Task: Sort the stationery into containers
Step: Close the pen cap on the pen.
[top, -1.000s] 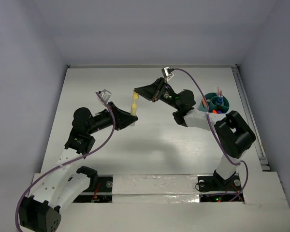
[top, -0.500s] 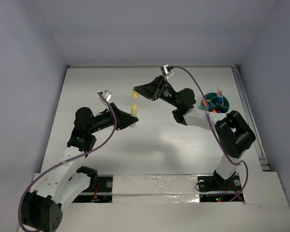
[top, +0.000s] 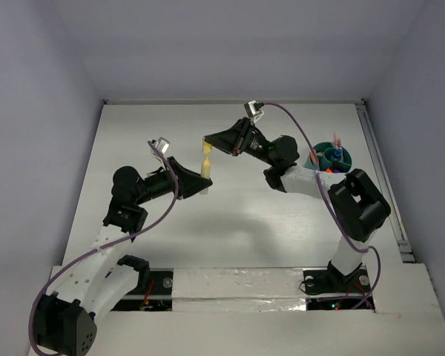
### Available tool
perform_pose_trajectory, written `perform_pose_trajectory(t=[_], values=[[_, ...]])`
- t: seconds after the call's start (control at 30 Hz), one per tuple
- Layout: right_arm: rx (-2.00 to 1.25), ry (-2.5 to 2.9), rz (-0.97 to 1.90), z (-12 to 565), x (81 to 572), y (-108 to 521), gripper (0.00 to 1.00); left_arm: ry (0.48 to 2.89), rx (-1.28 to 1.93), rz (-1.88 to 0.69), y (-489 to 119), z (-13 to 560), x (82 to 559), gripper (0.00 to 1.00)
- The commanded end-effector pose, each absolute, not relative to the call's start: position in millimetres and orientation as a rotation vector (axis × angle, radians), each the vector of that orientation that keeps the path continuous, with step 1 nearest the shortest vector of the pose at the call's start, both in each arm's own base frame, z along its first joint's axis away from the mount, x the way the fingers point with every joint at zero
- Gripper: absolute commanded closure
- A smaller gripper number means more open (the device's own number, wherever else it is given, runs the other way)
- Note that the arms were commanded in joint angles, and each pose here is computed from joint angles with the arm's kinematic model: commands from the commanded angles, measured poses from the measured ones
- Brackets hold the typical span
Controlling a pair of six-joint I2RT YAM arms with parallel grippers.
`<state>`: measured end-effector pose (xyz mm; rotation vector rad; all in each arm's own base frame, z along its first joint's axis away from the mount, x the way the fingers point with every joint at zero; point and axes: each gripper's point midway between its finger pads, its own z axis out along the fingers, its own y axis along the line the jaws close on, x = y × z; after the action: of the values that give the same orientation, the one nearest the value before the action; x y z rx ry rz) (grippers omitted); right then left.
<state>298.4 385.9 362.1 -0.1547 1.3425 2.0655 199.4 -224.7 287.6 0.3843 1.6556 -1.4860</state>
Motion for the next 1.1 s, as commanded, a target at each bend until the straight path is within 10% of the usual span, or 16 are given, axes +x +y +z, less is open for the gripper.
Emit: perform_pose_trajectory(t=[0.0,1.07], values=[[-0.425,0.827,2.08,437,244,351,1.0,1.579,0.435,-1.484,-224,300,194,1.0],[-0.452,0.799,2.082,446,231,347,1.0,1.612,0.428,-1.462,-224,294,200,1.0]])
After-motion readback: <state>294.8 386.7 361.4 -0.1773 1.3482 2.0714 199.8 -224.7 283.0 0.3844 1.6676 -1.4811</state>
